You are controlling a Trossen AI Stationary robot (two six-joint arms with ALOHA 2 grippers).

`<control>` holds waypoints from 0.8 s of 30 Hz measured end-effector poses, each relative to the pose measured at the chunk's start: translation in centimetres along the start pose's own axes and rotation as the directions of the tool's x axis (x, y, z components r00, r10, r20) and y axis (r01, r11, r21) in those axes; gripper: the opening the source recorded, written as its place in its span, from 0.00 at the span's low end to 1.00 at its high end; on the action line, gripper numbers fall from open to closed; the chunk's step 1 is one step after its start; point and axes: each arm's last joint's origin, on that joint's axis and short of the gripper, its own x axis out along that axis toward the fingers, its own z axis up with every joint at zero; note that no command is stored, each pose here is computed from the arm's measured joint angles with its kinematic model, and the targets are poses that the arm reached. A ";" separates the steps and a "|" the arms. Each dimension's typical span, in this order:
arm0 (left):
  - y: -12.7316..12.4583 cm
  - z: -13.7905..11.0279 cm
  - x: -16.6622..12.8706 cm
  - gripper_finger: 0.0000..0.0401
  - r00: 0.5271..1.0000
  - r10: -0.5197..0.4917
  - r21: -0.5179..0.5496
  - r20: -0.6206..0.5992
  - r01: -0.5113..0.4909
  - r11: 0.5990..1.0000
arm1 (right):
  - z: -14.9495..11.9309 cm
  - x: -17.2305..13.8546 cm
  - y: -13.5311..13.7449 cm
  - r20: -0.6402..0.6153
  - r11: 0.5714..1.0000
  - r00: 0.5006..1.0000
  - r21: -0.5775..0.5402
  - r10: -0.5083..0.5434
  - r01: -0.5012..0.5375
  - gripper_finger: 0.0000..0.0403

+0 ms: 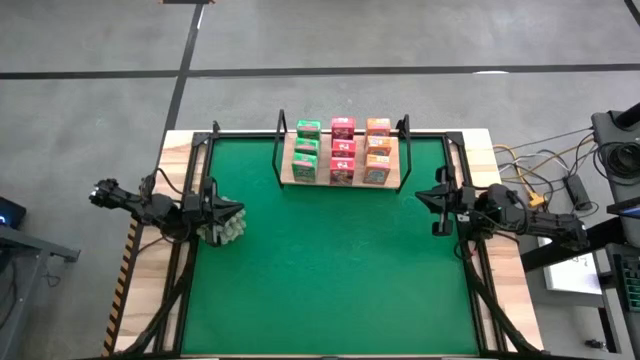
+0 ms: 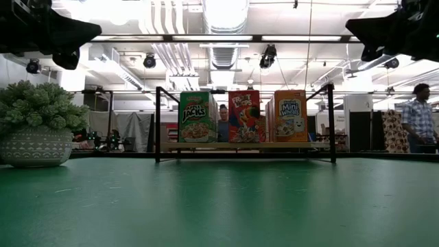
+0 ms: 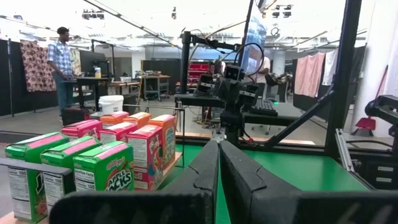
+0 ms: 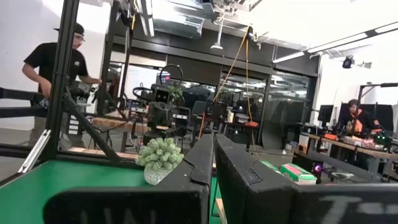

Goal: Stack cereal on shelf
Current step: Return to Home Position

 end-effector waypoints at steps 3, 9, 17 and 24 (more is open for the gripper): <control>0.0 0.0 0.0 0.00 1.000 0.000 0.001 -0.002 0.000 1.000 | -0.1 0.1 0.0 -0.009 1.000 1.000 0.001 0.001 -0.001 0.02; 0.0 0.0 0.0 0.00 1.000 0.000 0.002 -0.004 0.000 1.000 | -0.2 0.1 0.0 -0.017 1.000 1.000 0.002 0.002 -0.002 0.02; 0.0 0.0 0.0 0.00 1.000 -0.001 0.003 -0.005 0.001 1.000 | -0.2 0.1 0.0 -0.016 1.000 1.000 0.002 0.002 -0.002 0.02; 0.0 0.0 0.0 0.00 1.000 -0.001 0.003 -0.005 0.001 1.000 | -0.2 0.1 0.0 -0.017 1.000 1.000 0.001 0.002 -0.002 0.02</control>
